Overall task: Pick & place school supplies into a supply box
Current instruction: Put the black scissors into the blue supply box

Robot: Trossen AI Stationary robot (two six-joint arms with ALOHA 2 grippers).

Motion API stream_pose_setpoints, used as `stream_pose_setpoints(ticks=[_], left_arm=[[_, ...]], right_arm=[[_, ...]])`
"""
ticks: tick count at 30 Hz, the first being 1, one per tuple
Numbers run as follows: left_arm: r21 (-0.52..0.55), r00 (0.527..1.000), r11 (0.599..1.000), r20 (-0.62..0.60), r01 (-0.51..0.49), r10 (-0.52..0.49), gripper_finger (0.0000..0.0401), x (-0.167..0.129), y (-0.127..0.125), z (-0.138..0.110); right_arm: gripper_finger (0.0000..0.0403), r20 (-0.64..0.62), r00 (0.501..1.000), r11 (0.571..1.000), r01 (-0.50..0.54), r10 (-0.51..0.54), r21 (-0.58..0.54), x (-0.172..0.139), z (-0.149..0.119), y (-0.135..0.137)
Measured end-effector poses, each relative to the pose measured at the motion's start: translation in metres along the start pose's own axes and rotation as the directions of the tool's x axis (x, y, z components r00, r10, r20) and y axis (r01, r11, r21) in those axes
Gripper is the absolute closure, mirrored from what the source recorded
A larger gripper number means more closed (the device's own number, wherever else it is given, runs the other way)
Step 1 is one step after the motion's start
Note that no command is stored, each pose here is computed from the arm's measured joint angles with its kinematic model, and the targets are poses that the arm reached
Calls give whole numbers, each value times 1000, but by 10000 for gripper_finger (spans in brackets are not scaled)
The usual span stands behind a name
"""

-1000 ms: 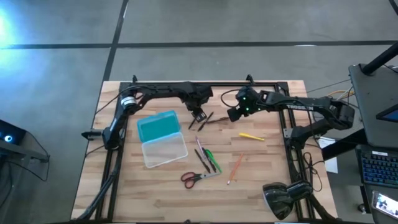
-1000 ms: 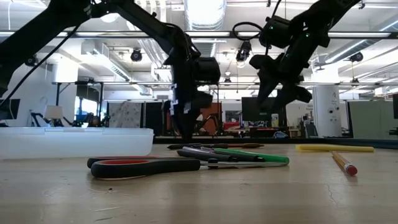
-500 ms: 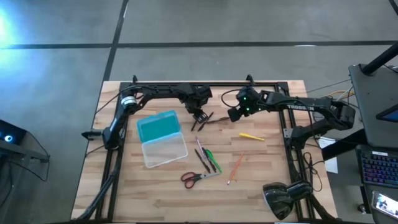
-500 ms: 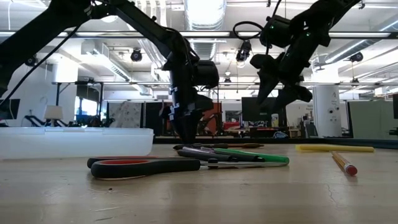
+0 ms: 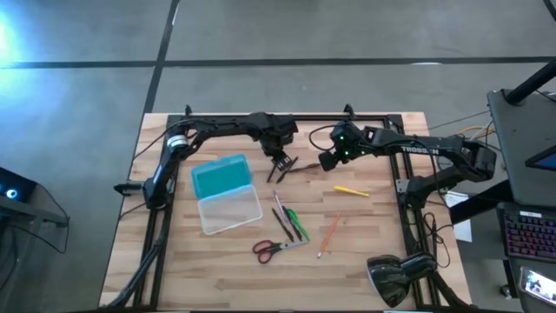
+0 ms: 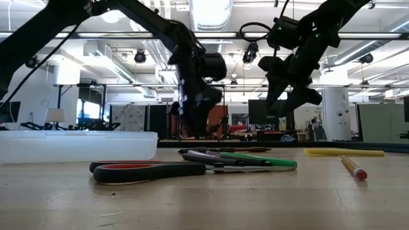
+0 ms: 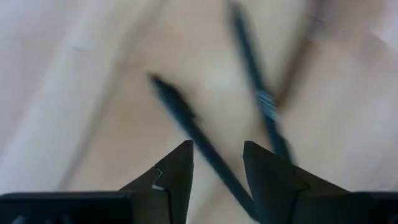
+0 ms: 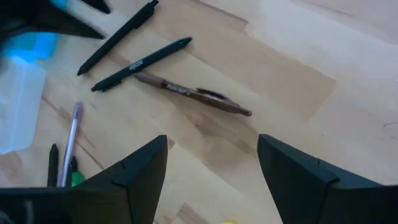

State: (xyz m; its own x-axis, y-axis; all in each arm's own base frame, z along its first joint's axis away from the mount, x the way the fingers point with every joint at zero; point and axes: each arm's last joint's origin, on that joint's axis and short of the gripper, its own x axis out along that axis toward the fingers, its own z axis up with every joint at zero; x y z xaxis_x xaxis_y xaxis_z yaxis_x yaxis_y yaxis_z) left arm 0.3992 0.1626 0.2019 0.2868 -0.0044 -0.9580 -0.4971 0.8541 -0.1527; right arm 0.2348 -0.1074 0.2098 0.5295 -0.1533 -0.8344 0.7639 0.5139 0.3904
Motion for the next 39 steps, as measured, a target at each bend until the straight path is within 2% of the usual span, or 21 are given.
stream_pose_setpoints(ticks=[4, 6, 11, 16, 20, 24, 28, 32, 35, 39], left_arm=[[121, 1000, 993, -27, 11, -8, 275, -13, -15, -9], [148, 999, 989, -40, -3, 9, 275, -15, -22, -15], [158, 996, 984, 42, -84, 79, 275, -42, -48, -33], [133, 975, 973, 147, -189, 169, 275, -70, -83, -71], [117, 979, 984, 170, -136, 115, 275, -77, -108, -112], [174, 976, 983, 217, -56, 17, 275, -74, -132, -156], [187, 959, 981, 264, 52, -102, 275, -67, -151, -196], [217, 919, 967, 338, 133, -203, 275, -60, -179, -226], [239, 892, 968, 416, 81, -177, 276, -58, -200, -247], [196, 897, 978, 416, 69, -147, 276, -46, -213, -262]], right_arm=[[164, -20, 999, 999, -29, 28, -42, -1, -1, 1], [167, -32, 998, 996, -51, 49, -79, -1, -1, 2], [167, -44, 997, 985, -69, 63, -159, -1, -2, 3], [166, -62, 995, 970, -89, 77, -226, 0, -9, 11], [165, -92, 991, 955, -120, 98, -271, 0, -20, 24], [165, -125, 985, 946, -147, 116, -287, 0, -38, 41], [165, -111, 990, 960, -118, 92, -253, -2, -58, 57], [165, -111, 990, 974, -112, 92, -194, -5, -79, 72], [165, -129, 987, 975, -122, 99, -185, -8, -94, 80], [165, -131, 987, 981, -118, 98, -155, -11, -110, 88]])
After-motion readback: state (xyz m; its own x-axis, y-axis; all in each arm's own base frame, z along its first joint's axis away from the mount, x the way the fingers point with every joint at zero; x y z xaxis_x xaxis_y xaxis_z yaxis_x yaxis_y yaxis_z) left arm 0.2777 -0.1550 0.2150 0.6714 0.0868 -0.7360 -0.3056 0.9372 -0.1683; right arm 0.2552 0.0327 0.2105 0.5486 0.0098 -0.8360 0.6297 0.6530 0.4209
